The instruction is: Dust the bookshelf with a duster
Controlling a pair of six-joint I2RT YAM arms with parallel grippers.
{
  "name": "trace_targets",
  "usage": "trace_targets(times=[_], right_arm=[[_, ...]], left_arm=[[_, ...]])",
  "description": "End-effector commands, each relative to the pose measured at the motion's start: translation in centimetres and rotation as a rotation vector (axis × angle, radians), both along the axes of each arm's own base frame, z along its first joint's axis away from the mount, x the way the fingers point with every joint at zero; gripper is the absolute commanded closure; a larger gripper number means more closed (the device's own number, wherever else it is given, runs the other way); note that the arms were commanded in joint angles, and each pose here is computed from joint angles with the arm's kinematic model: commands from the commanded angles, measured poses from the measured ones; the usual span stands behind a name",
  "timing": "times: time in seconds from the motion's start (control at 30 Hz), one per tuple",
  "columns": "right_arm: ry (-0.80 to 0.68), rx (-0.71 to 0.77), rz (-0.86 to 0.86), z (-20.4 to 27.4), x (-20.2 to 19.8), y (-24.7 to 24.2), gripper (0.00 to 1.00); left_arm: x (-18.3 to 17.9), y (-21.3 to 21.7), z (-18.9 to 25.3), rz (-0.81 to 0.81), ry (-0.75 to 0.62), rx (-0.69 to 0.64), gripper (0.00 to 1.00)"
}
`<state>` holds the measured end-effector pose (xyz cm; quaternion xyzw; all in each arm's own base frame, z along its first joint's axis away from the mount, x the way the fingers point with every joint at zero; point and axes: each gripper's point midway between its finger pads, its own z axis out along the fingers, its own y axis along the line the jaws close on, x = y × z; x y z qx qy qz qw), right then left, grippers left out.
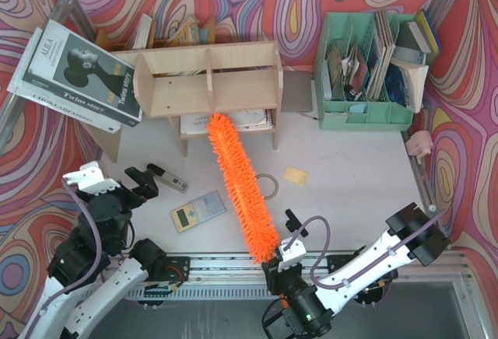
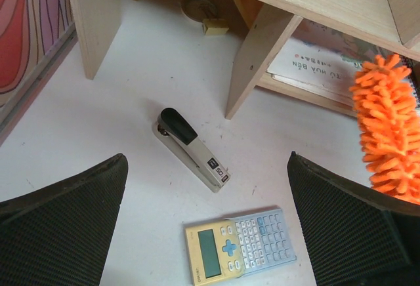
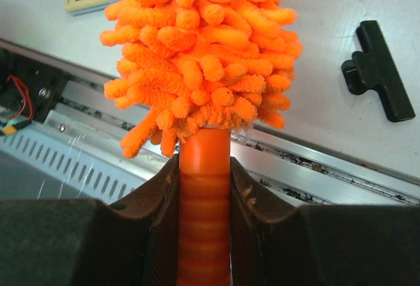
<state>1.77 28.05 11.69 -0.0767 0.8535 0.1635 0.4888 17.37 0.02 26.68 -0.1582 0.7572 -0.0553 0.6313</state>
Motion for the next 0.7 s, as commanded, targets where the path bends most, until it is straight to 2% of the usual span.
trace_targets(times=[0.0, 0.07, 0.33, 0.53, 0.67], right_arm=[[-0.141, 0.046, -0.085, 1.9, 2.6, -1.2, 1.00], [-0.135, 0.098, -0.176, 1.8, 3.5, -2.5, 1.00], [-0.172, 0.113, -0.222, 1.6, 5.0, -3.6, 1.00], [-0.198, 0.090, -0.207, 1.7, 4.9, -2.7, 1.00], [-0.257, 0.001, -0.113, 2.6, 3.8, 0.6, 1.00]], left_arm=[[-0.6, 1.4, 0.5, 0.050, -0.023, -0.005, 0.02], [-0.6, 1.4, 0.6, 0.052, -0.024, -0.005, 0.02], [-0.3, 1.0, 0.3, 0.047, 0.002, 0.016, 0.02], [-0.2, 1.0, 0.2, 0.050, 0.008, 0.019, 0.02], [-0.2, 1.0, 0.1, 0.050, 0.007, 0.019, 0.02]])
